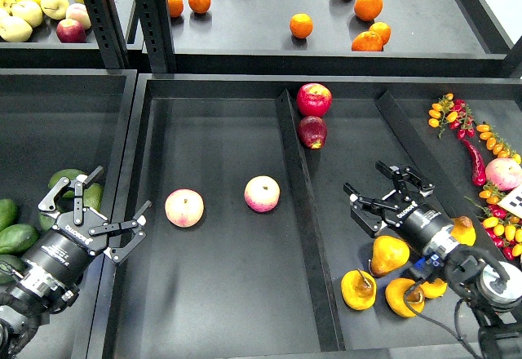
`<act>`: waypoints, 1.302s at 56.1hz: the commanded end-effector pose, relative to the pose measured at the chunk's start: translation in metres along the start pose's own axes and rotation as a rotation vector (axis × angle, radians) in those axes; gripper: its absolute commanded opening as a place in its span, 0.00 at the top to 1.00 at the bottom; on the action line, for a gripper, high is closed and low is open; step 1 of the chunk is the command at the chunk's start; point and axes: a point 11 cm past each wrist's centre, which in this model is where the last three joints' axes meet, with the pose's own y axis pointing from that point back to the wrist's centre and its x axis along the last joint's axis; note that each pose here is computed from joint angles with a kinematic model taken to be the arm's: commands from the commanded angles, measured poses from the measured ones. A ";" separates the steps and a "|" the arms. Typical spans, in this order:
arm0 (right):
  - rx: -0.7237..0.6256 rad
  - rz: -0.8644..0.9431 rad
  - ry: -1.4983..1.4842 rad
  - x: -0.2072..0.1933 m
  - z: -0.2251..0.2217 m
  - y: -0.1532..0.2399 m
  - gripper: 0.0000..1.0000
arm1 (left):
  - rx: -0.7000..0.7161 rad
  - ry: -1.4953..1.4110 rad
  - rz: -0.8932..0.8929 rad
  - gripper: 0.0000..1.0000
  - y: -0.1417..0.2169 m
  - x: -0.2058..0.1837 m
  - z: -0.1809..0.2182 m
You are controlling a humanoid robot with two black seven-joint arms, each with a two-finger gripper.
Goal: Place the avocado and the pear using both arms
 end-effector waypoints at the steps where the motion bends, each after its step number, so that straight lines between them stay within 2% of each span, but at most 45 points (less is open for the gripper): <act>1: 0.011 -0.032 -0.076 0.004 0.019 -0.014 0.11 | 0.003 0.003 0.001 0.01 0.000 0.000 -0.001; 8: 0.012 -0.038 -0.098 0.008 0.032 -0.023 0.01 | 0.002 0.007 0.002 0.01 0.000 0.001 -0.001; 26: 0.030 -0.128 -0.038 0.003 0.030 -0.017 0.00 | -0.058 0.106 0.003 0.01 0.006 0.011 0.004; 28: 0.078 -0.135 -0.038 0.004 0.025 -0.015 0.00 | -0.065 0.117 0.004 0.01 0.007 0.013 0.005; 29: 0.158 -0.157 -0.034 0.006 0.018 -0.009 0.00 | -0.090 0.140 0.013 0.01 0.009 0.018 0.007; 35: 0.234 -0.186 -0.029 0.012 0.015 0.004 0.00 | -0.132 0.170 0.030 0.01 0.013 0.025 0.009; 60: 0.278 -0.163 -0.065 0.039 0.034 0.049 0.00 | -0.185 0.273 0.055 0.01 0.015 0.040 0.000; 67: 0.266 -0.196 -0.057 0.028 0.038 0.050 0.00 | -0.185 0.287 0.047 0.01 0.014 0.039 -0.002; 73: 0.250 -0.126 -0.098 0.024 0.039 0.044 0.00 | -0.177 0.286 0.040 0.01 0.011 0.037 -0.002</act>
